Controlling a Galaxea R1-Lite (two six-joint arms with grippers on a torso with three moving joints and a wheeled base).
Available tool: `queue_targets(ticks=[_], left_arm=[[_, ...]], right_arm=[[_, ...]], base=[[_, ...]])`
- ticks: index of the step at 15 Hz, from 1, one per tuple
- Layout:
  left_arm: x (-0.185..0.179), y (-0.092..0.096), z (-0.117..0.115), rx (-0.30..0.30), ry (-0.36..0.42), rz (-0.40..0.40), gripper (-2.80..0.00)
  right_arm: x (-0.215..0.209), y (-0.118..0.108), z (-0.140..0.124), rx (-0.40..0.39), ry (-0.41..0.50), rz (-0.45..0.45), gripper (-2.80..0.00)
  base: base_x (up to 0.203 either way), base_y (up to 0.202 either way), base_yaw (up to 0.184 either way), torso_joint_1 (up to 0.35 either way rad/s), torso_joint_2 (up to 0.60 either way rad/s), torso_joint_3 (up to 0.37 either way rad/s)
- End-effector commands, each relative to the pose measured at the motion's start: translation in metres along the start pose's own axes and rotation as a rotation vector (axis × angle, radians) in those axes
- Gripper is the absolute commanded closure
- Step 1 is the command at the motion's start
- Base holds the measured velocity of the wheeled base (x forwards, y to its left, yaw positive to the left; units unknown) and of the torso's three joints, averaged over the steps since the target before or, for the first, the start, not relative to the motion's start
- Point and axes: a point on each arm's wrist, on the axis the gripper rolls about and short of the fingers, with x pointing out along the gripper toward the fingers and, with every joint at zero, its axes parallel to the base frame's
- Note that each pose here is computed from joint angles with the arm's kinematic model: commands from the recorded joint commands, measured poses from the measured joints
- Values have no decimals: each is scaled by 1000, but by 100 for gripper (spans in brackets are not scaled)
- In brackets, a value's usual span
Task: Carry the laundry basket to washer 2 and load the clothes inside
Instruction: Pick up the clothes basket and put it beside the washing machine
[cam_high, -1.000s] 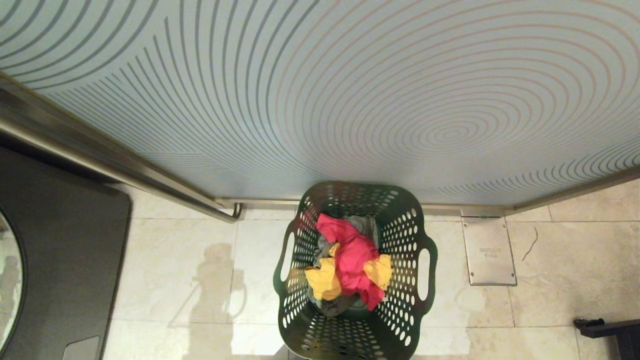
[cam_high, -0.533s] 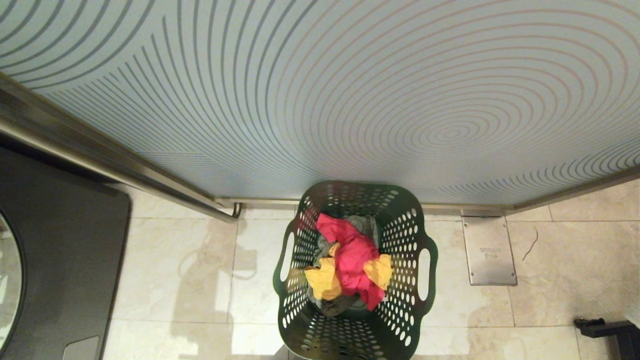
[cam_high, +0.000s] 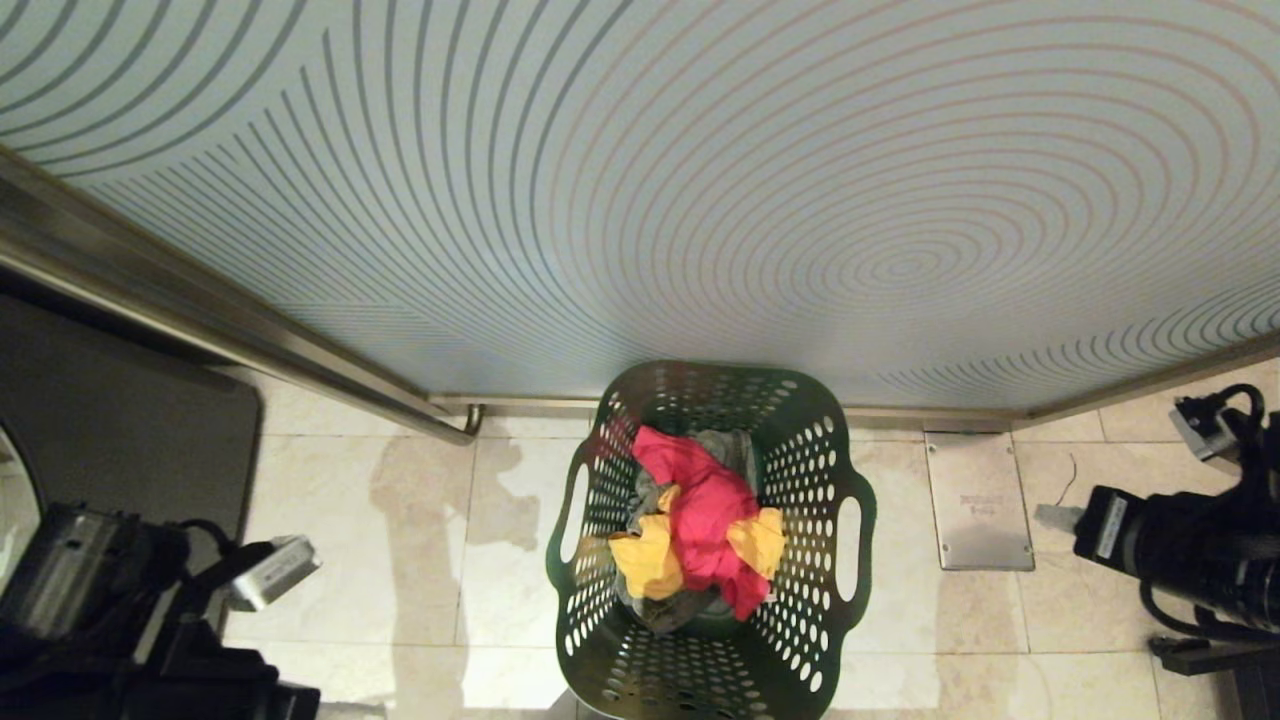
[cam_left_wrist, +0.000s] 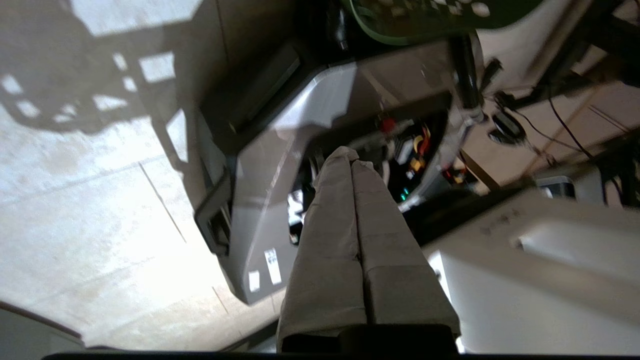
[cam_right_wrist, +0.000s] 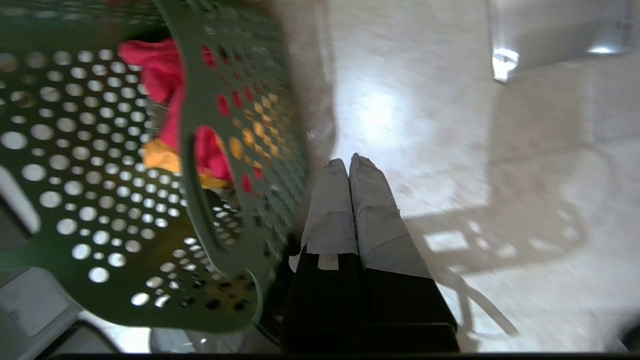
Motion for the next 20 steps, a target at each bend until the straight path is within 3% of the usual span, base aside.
queue_targets(ticks=[1, 4, 9, 13, 16, 20], left_arm=[[31, -3, 22, 13, 38, 16, 0], [34, -14, 25, 52, 23, 59, 0], [17, -19, 21, 5, -39, 68, 0], [25, -20, 20, -5, -8, 61, 0], [32, -27, 20, -41, 21, 38, 0], [42, -28, 23, -38, 35, 35, 0]], right_arm=[[35, 7, -2, -9, 79, 36, 0], [49, 25, 4, -5, 93, 106, 0], [38, 75, 3, 43, 209, 217, 0], [39, 75, -5, 72, 329, 267, 0], [41, 73, -9, 73, 355, 265, 0], [47, 68, -19, 76, 426, 222, 0]], base=[[0, 0, 0, 0, 0, 0], [0, 0, 0, 0, 0, 0], [0, 0, 0, 0, 0, 0], [0, 0, 0, 0, 0, 0], [0, 0, 0, 0, 0, 0], [0, 0, 0, 0, 0, 0]])
